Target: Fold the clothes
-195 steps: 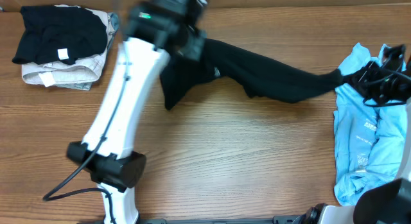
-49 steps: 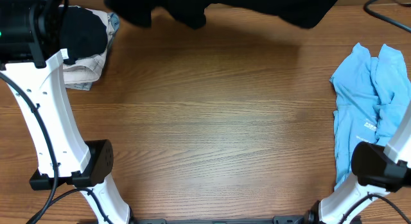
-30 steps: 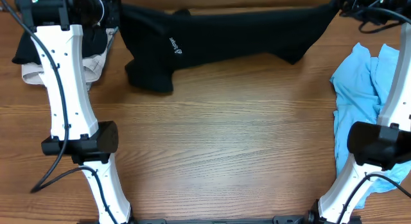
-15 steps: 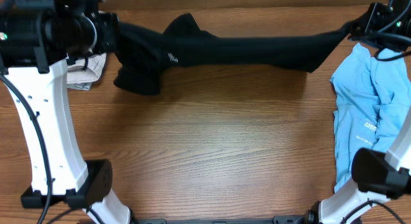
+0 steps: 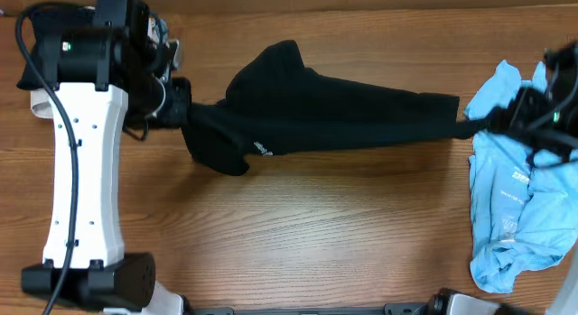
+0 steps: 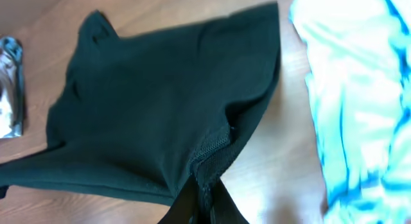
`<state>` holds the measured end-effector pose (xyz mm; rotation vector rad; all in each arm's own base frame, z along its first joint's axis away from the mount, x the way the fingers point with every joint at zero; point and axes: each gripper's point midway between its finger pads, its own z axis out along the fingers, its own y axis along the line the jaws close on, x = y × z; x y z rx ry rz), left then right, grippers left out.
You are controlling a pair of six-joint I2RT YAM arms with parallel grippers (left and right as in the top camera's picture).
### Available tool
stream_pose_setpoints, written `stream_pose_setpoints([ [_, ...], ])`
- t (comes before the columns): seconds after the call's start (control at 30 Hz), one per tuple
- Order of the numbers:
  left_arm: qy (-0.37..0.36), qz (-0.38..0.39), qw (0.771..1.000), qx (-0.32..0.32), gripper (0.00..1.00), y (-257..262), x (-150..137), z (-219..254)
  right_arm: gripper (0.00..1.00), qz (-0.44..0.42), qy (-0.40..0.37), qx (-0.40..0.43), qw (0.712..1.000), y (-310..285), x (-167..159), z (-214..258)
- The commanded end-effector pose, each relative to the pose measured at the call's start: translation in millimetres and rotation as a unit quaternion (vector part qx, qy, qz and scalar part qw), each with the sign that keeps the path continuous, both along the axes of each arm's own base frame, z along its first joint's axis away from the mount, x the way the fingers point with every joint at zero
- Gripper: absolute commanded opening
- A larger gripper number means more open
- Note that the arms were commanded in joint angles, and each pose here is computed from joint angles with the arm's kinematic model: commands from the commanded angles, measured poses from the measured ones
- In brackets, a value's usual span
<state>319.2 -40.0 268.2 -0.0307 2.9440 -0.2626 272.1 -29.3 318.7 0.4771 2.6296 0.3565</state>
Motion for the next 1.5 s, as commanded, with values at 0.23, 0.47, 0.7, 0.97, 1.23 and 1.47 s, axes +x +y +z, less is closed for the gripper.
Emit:
stream_pose_setpoints([
  [0.23, 0.038, -0.011, 0.999, 0.001, 0.04, -10.8, -41.5, -35.0, 0.04, -0.066, 0.121, 0.023, 0.990, 0.1, -48.3, -103.6],
  [0.47, 0.052, -0.032, 0.998, -0.003, 0.04, -43.6, -35.8, -94.6, 0.04, -0.095, 0.186, 0.048, 0.977, 4.5, -62.0, -177.1],
  [0.7, 0.036, 0.001, 0.999, -0.001, 0.04, -50.0, -18.8, -143.2, 0.04, -0.110, 0.178, 0.050, 0.976, 0.2, -49.5, -205.9],
  [0.97, -0.020, 0.019, 0.999, 0.034, 0.04, -40.8, 21.4, -163.2, 0.04, -0.135, 0.170, 0.025, 0.976, -19.0, -26.6, -225.0],
  [1.23, -0.072, 0.054, 0.996, 0.029, 0.04, -41.5, 52.3, -162.0, 0.04, -0.153, 0.139, 0.024, 0.978, -31.8, -1.8, -233.1],
  [1.47, -0.101, 0.066, 0.991, 0.057, 0.04, -31.4, 64.7, -157.8, 0.04, -0.157, 0.127, 0.022, 0.979, -36.7, 7.8, -236.5],
])
